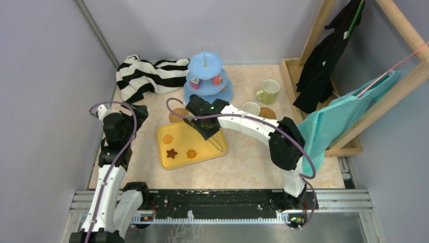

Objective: Serve the afternoon tea
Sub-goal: Pick up the desert from the tray, then place the desert on the desert table.

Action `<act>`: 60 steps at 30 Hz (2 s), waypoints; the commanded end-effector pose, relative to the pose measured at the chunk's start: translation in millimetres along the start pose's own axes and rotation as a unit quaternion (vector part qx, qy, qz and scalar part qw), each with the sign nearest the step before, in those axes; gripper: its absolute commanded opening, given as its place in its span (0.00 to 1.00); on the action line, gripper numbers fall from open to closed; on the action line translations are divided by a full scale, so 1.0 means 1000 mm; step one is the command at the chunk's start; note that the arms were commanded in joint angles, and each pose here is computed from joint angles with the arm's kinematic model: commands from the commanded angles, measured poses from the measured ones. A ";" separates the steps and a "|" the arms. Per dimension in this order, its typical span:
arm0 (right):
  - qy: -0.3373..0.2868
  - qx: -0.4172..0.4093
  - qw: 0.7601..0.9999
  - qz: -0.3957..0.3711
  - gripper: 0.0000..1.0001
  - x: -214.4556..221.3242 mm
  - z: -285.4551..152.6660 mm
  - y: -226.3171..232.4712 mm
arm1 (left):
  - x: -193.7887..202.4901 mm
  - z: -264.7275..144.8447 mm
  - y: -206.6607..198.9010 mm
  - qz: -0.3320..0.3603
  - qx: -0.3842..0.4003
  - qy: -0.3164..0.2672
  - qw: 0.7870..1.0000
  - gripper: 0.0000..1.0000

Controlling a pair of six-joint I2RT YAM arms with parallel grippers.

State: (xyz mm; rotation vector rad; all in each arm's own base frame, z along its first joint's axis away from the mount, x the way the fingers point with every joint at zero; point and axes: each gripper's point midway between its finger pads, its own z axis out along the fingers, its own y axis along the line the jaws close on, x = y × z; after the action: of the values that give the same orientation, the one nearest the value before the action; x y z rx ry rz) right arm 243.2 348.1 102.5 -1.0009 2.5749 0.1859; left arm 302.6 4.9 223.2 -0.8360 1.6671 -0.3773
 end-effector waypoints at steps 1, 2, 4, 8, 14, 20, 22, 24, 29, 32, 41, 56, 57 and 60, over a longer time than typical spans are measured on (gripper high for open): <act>-0.073 -0.005 0.997 0.039 0.00 -0.032 -0.038 -0.020 | -0.007 -0.001 -0.005 0.010 0.004 -0.008 1.000 0.96; -0.075 -0.003 0.996 0.044 0.00 -0.033 -0.039 -0.025 | -0.007 -0.001 -0.005 0.010 0.005 -0.008 1.000 0.96; -0.073 0.002 0.996 0.052 0.00 -0.034 -0.039 -0.034 | -0.005 0.000 -0.006 0.008 0.006 -0.004 1.000 0.96; -0.069 0.005 0.995 0.070 0.00 -0.034 -0.035 -0.050 | -0.004 0.001 -0.007 0.011 0.009 -0.002 1.000 0.96; -0.066 0.006 0.993 0.093 0.00 -0.035 -0.024 -0.068 | -0.001 0.004 -0.009 0.016 0.015 0.004 1.000 0.96; -0.058 0.004 0.992 0.110 0.00 -0.039 -0.012 -0.083 | 0.003 0.005 -0.010 0.024 0.026 0.010 0.999 0.96; -0.055 0.003 0.992 0.114 0.00 -0.039 -0.007 -0.087 | 0.005 0.005 -0.010 0.026 0.029 0.012 0.999 0.96; -0.052 0.002 0.992 0.118 0.00 -0.039 -0.002 -0.091 | 0.006 0.005 -0.009 0.026 0.029 0.014 0.999 0.97; -0.049 0.002 0.991 0.127 0.00 -0.038 0.006 -0.101 | 0.011 0.007 -0.008 0.020 0.031 0.020 0.999 0.99; -0.049 0.003 0.990 0.132 0.00 -0.039 0.011 -0.109 | 0.015 0.008 -0.008 0.020 0.031 0.029 0.999 0.99; -0.043 0.005 0.988 0.151 0.00 -0.045 0.024 -0.133 | 0.024 0.011 -0.013 0.016 0.055 0.044 0.997 0.99; -0.043 0.013 0.987 0.156 0.00 -0.067 0.044 -0.142 | 0.024 0.009 -0.010 0.019 0.055 0.036 0.998 0.99; -0.043 0.015 0.987 0.156 0.00 -0.068 0.045 -0.142 | 0.024 0.009 -0.010 0.019 0.056 0.037 0.998 0.99; -0.042 0.020 0.986 0.158 0.00 -0.068 0.046 -0.145 | 0.024 0.009 -0.011 0.019 0.059 0.038 0.997 0.99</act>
State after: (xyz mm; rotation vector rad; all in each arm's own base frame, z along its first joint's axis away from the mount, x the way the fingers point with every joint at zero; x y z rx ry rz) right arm 380.7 291.9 72.2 -0.5812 2.6943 0.2527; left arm 311.5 -15.0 203.1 -0.7426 1.7377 -0.4587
